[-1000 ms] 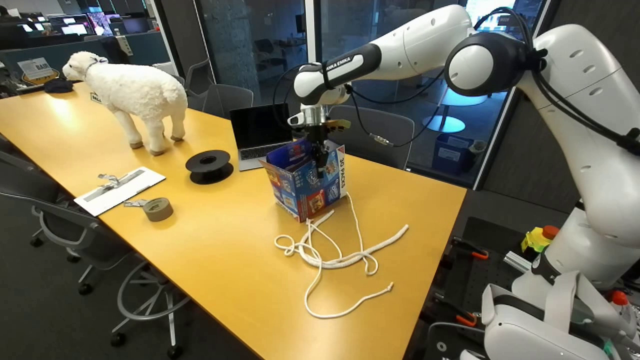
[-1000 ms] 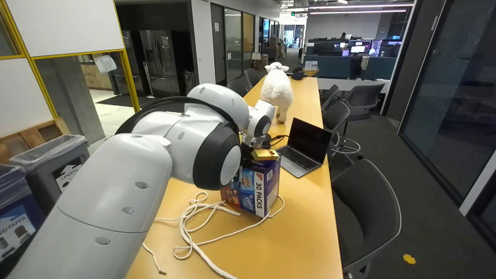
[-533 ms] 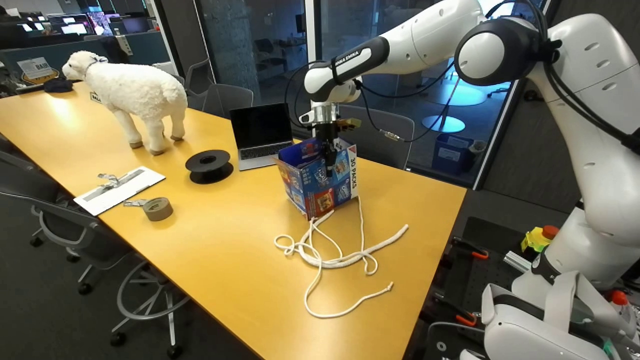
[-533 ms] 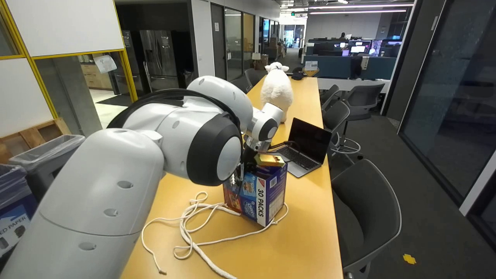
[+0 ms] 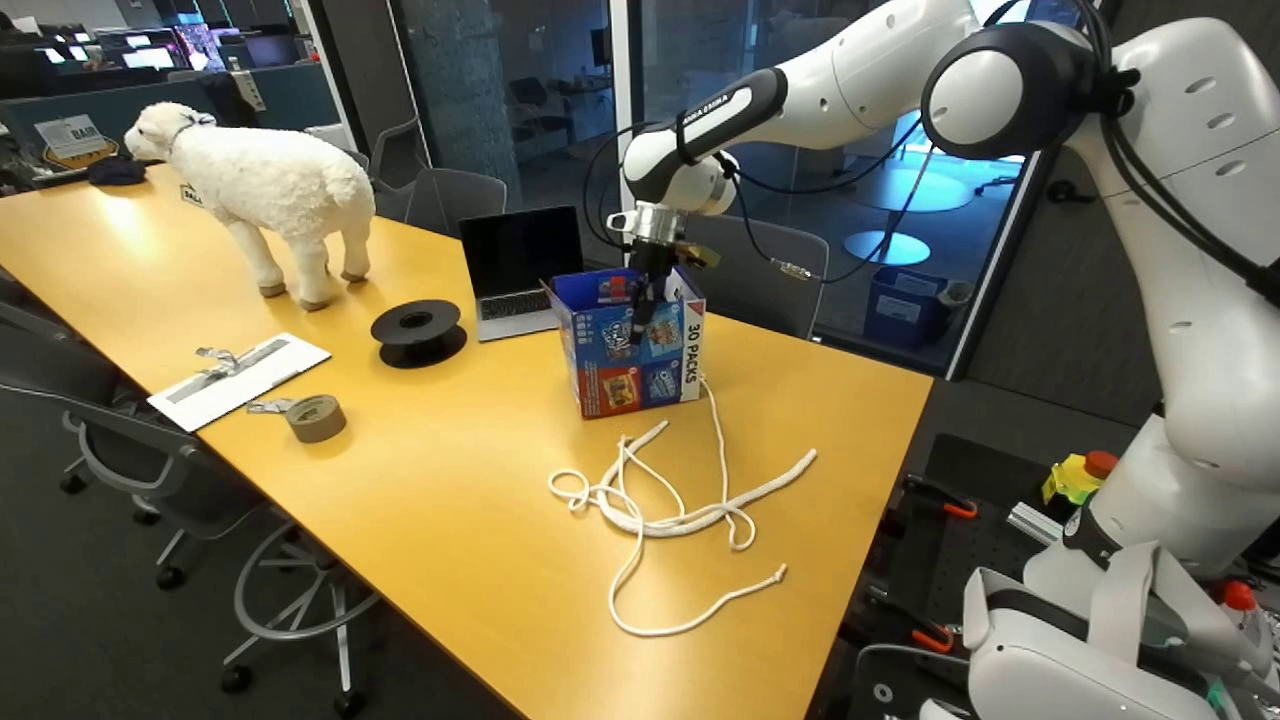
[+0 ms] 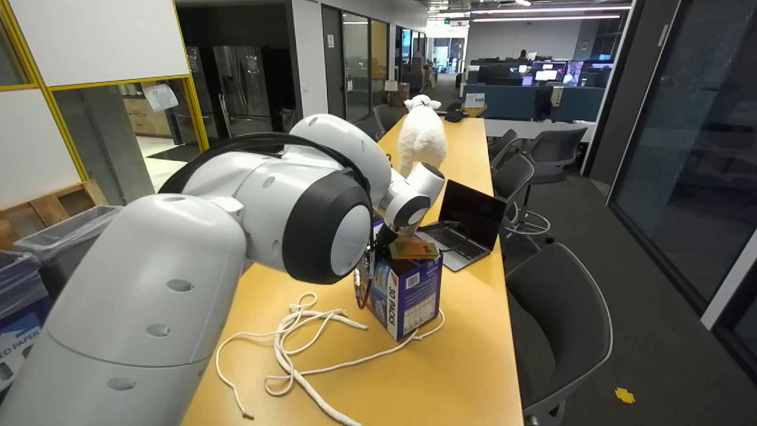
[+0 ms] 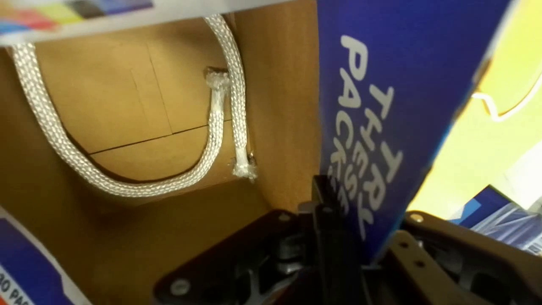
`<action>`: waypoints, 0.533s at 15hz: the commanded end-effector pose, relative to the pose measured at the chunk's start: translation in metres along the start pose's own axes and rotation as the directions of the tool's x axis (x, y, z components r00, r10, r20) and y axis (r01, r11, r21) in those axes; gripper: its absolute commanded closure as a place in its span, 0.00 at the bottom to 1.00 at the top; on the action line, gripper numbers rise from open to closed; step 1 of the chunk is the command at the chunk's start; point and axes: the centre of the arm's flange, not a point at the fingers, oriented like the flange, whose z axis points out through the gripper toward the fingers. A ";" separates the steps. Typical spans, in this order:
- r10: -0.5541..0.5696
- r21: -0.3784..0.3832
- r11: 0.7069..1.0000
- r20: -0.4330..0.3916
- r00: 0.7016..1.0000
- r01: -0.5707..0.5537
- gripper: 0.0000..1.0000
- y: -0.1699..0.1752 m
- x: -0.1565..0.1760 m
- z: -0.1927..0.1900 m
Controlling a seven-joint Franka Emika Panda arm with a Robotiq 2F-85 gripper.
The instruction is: Put one rope in the box, the move the box to the right, the put the remaining ropes in the box
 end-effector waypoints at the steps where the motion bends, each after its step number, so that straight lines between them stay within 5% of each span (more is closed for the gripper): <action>1: 0.012 -0.052 0.999 -0.055 0.998 -0.015 0.99 -0.002 -0.002 0.008; 4: 0.031 -0.081 0.996 -0.039 0.999 -0.034 0.98 0.000 0.000 0.011; 5: 0.050 -0.085 0.995 -0.024 0.998 -0.052 0.73 -0.002 -0.001 0.010; 8: 0.132 -0.118 0.984 -0.031 0.991 -0.135 0.60 -0.004 0.001 0.001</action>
